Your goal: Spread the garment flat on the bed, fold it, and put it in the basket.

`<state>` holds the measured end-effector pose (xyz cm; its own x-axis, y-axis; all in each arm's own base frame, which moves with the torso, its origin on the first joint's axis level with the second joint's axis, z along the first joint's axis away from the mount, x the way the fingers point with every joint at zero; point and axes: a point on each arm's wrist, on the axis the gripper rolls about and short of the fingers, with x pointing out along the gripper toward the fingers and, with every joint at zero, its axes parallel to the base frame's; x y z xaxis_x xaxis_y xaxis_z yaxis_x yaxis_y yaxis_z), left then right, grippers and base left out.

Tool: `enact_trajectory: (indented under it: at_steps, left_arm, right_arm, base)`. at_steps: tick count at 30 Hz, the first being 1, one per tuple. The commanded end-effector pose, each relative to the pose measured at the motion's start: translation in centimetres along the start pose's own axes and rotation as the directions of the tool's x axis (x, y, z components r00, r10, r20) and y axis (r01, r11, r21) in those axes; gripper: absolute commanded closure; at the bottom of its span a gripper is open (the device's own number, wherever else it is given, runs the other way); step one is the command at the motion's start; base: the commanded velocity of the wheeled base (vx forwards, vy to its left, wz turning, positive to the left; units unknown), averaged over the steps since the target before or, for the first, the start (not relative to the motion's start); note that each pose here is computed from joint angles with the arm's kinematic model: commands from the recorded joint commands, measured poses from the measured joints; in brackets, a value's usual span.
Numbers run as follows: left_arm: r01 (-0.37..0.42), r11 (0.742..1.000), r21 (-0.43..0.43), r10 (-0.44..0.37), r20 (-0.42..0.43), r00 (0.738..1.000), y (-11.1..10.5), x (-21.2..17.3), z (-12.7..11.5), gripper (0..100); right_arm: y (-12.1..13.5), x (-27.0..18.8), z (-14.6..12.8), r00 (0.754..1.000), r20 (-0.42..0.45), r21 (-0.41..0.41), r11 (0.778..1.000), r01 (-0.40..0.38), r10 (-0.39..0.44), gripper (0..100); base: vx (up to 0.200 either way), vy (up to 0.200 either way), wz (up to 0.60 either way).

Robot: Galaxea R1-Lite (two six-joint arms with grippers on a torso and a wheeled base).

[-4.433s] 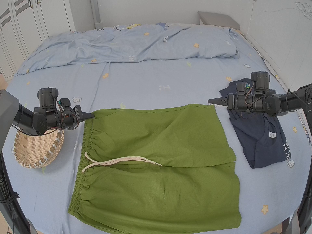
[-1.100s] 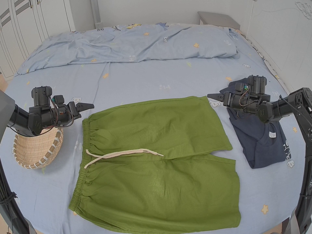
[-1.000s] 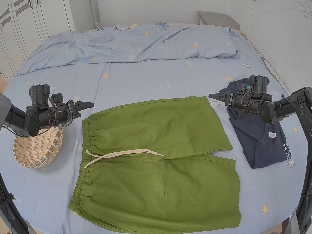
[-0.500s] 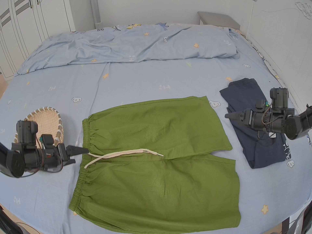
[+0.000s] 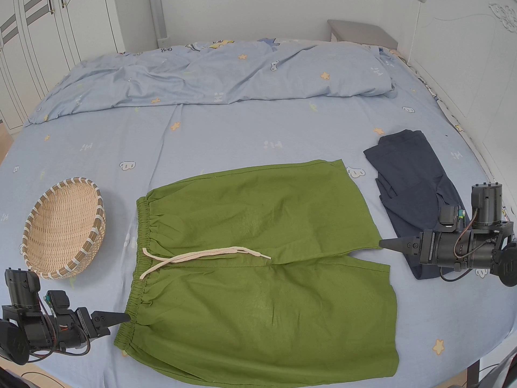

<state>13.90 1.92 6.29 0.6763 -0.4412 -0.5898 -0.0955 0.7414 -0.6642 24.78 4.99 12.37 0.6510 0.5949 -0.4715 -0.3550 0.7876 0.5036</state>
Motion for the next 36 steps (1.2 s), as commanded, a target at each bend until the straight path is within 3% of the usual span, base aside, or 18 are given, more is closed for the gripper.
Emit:
enact_trajectory:
  at_steps: [1,8,16,21,22,28,36]
  left_arm:
    - [-0.022,0.999,-0.025,0.021,-0.027,0.999,0.6,0.2,-0.5,0]
    - [-0.06,0.998,0.002,0.06,-0.139,0.988,2.1,1.9,-0.7,0]
    - [0.016,1.0,0.002,-0.016,-0.167,0.986,2.4,3.1,-0.6,0]
    - [0.022,1.0,0.006,-0.021,-0.163,0.986,2.5,3.4,-0.3,0]
    - [0.022,1.0,0.005,-0.021,-0.164,0.986,2.6,3.4,-0.3,100]
    - [0.021,1.0,0.004,-0.02,-0.161,0.987,2.6,3.3,-0.5,100]
    - [0.01,1.0,-0.014,-0.012,-0.166,0.986,2.7,3.0,-0.8,100]
  right_arm:
    - [0.9,-0.7,-0.4,1.0,0.008,-0.019,1.0,-0.02,0.021,0]
    - [1.2,-0.8,-0.4,1.0,0.009,-0.026,0.999,-0.028,0.028,0]
    - [1.2,-0.8,-0.4,0.999,0.009,-0.028,0.999,-0.03,0.03,0]
    - [1.2,-0.8,-0.4,1.0,0.01,-0.027,0.999,-0.029,0.029,0]
    - [1.2,-0.8,-0.4,0.999,0.009,-0.027,0.999,-0.031,0.031,0]
    - [1.1,-0.8,-0.9,1.0,-0.008,-0.017,1.0,-0.023,0.023,0]
    - [0.6,-2.4,-4.8,0.995,-0.096,0.028,1.0,0.009,-0.006,0]
  base:
    - [0.0,0.0,0.0]
    - [0.0,0.0,0.0]
    - [0.0,0.0,0.0]
    - [0.0,0.0,0.0]
    - [0.0,0.0,0.0]
    - [0.0,0.0,0.0]
    - [0.0,0.0,0.0]
